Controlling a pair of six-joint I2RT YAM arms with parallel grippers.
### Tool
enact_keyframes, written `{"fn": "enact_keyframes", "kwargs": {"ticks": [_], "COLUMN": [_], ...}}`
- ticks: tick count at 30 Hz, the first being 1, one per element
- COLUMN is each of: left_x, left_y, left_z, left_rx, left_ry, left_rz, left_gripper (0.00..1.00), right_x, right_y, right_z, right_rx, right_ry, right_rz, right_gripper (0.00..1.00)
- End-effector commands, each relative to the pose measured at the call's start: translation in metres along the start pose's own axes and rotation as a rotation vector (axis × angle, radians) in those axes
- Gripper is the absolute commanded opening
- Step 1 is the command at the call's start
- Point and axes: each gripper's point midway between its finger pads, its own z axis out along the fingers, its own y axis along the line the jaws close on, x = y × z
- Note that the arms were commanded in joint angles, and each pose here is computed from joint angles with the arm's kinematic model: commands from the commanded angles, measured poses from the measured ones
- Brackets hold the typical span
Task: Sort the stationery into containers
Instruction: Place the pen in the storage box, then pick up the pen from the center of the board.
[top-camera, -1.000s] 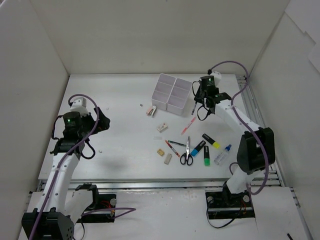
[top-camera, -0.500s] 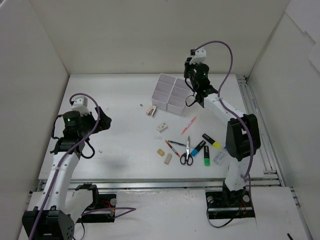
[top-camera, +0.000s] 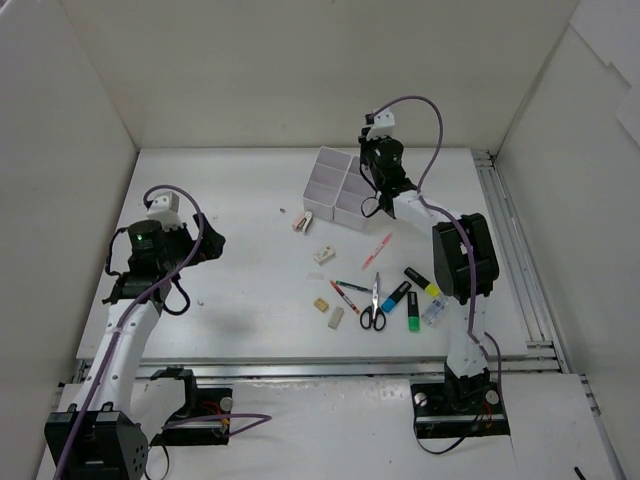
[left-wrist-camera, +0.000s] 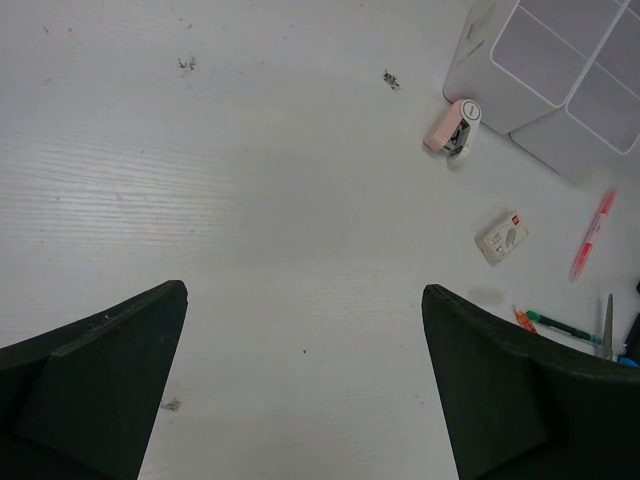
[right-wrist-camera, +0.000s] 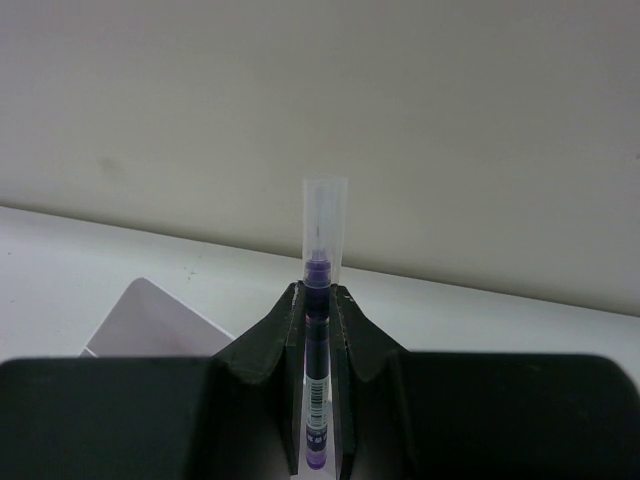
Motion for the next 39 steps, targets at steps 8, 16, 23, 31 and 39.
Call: {"fn": "enact_keyframes", "kwargs": {"ticks": [8,16,23,31,39], "left_x": [-0.025,-0.029,-0.022,0.018,0.073], "left_y": [-0.012,-0.061,-0.162,-0.282,-0.350], "left_z": [0.006,0.017,0.039,0.087,0.146], "left_rx": [0.070,0.278,0.538,0.747,0.762], "left_ry": [-0.060,-0.023,0.048,0.186,0.308], "left_rz": [0.048,0.192,0.485,0.752,0.909], "left_gripper": [0.99,0.99,0.99,0.99,0.99], "right_x": [-0.060,-0.108,-0.125,-0.037,-0.030], "right_y": [0.005,0.013,-0.024,-0.114,-0.154], "right_z": [-0.025,-0.066,-0.137,-0.265,-0.357], "right_rx": [-0.039,-0.123,0.031,0.540,0.725], "right_ry": [-0.180,-0.242,-0.223,0.236,0.242], "right_rz": [0.089,0.198,0.357,0.468,0.469], "right_gripper": [0.30,0.54,0.98,0.98,0.98]}}
